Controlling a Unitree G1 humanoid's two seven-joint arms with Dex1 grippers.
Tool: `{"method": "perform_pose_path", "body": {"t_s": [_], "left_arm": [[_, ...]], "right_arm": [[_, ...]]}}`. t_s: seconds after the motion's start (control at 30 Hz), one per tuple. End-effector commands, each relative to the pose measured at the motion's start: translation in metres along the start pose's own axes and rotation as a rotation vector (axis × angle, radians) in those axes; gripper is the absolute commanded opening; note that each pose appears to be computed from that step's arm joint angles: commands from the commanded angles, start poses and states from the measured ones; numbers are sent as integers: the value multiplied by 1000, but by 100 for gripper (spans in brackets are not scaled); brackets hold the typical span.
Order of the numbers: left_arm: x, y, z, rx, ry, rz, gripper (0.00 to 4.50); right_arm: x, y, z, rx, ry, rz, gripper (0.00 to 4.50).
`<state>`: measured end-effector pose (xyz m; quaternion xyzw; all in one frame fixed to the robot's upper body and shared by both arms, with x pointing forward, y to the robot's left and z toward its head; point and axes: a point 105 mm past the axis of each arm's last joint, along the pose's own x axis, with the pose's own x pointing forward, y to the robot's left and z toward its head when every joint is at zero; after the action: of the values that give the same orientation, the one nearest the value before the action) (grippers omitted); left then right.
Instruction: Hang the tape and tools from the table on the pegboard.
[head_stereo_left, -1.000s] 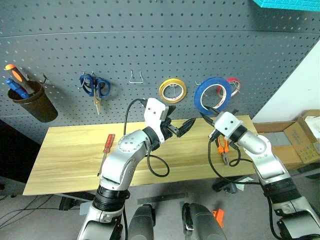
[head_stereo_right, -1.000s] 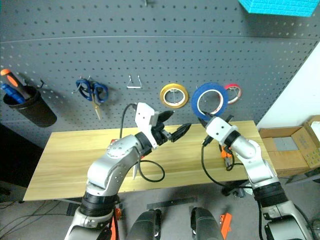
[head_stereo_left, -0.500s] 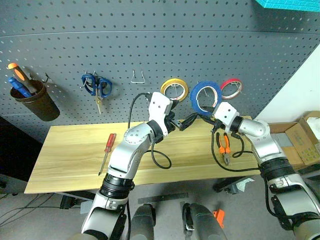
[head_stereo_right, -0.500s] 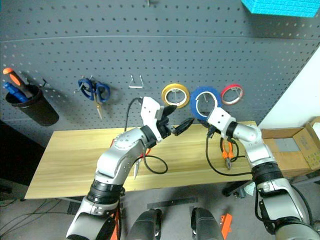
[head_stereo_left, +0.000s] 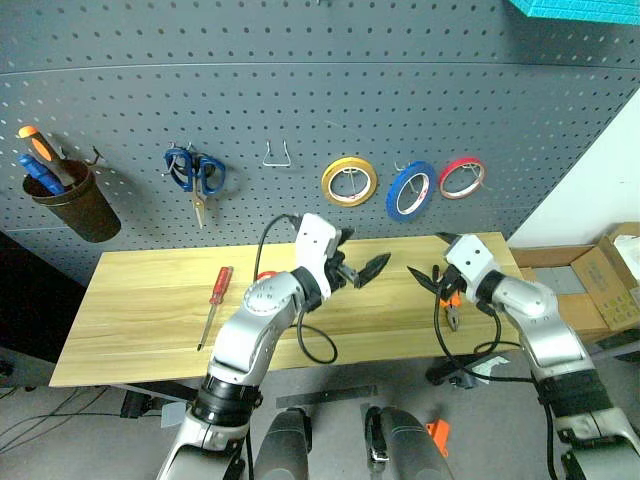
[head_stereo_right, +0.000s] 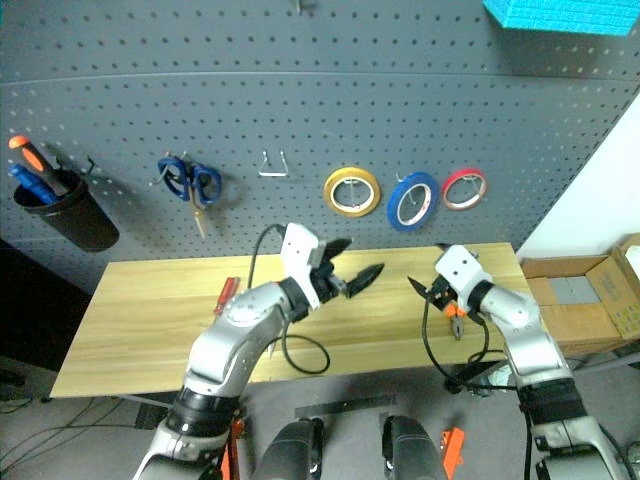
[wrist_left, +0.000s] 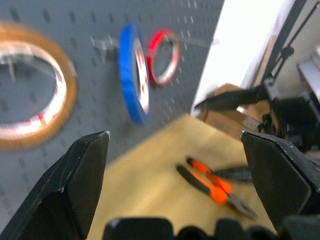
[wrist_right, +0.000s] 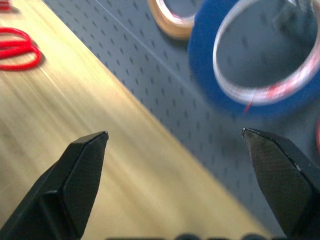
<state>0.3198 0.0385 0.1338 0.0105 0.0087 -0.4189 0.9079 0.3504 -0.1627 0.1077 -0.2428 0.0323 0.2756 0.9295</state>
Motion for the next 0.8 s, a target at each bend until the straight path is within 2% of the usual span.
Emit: {"method": "perform_pose_path", "body": {"t_s": [0.03,0.13,0.3,0.5,0.8], "left_arm": [[-14,-18,-10,86,41,-66,450],[-26,-21,-21,87,91,-76,450],[-30,-18,-21,132,129,-94,450],[-33,-12,-17,151,155,-95,450],[-42,-16,-21,127,183,-81,450]], "right_arm": [[-6,0,-3,254,109,-108,445],[0,-3,-19,483,249,-198,445],[7,-16,-48,685,453,-297,445],[10,-35,-73,684,583,-366,445],[14,-39,-86,686,633,-355,445]]}}
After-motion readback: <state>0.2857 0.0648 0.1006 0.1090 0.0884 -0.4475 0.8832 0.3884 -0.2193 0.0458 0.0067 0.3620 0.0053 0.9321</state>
